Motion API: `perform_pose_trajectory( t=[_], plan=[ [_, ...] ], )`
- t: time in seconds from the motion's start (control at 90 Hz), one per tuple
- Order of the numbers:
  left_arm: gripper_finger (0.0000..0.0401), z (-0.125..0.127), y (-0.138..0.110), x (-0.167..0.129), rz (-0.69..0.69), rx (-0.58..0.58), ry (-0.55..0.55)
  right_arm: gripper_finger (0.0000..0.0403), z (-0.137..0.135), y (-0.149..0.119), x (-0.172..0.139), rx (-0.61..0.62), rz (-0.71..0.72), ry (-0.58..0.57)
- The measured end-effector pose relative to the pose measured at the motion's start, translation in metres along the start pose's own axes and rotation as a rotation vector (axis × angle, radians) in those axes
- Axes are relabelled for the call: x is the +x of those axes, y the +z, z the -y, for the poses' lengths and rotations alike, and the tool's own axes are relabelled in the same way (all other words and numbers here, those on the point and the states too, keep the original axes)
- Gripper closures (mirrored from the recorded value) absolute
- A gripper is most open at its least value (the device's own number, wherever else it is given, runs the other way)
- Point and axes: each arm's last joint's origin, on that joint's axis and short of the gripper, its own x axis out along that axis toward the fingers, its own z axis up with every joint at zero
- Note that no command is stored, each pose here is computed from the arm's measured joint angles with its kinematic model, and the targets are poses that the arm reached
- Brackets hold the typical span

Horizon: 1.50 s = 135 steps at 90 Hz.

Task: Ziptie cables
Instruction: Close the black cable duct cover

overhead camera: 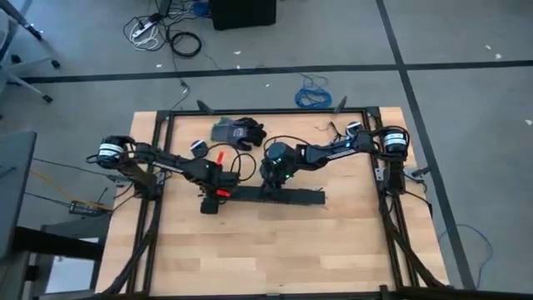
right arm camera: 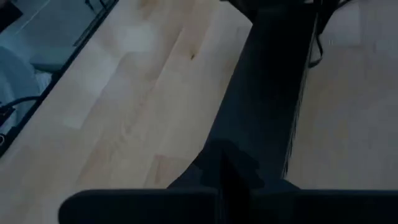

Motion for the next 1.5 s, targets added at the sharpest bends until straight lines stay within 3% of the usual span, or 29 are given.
perform_pose_trajectory(
  t=[0.367,0.522,0.789,1.2,1.5],
  plan=[
    [0.0151,0.000,0.000,0.000,0.001,-0.008,-0.001,0.0402,-0.004,-0.013,0.002,0.073,-0.137,-0.029],
    [0.0151,0.000,0.000,0.000,0.005,-0.008,0.000,0.0403,0.002,-0.017,0.008,0.074,-0.121,-0.036],
    [0.0151,0.000,0.001,0.001,0.006,-0.008,-0.001,0.0403,0.023,-0.017,0.032,0.080,-0.101,0.055],
    [0.0133,-0.002,-0.007,-0.020,0.078,-0.013,0.009,0.0403,0.021,-0.012,0.031,0.071,-0.134,0.038],
    [0.0128,-0.001,-0.020,-0.015,0.022,-0.039,0.002,0.0403,0.019,-0.012,0.033,0.069,-0.137,0.043]
  ],
)
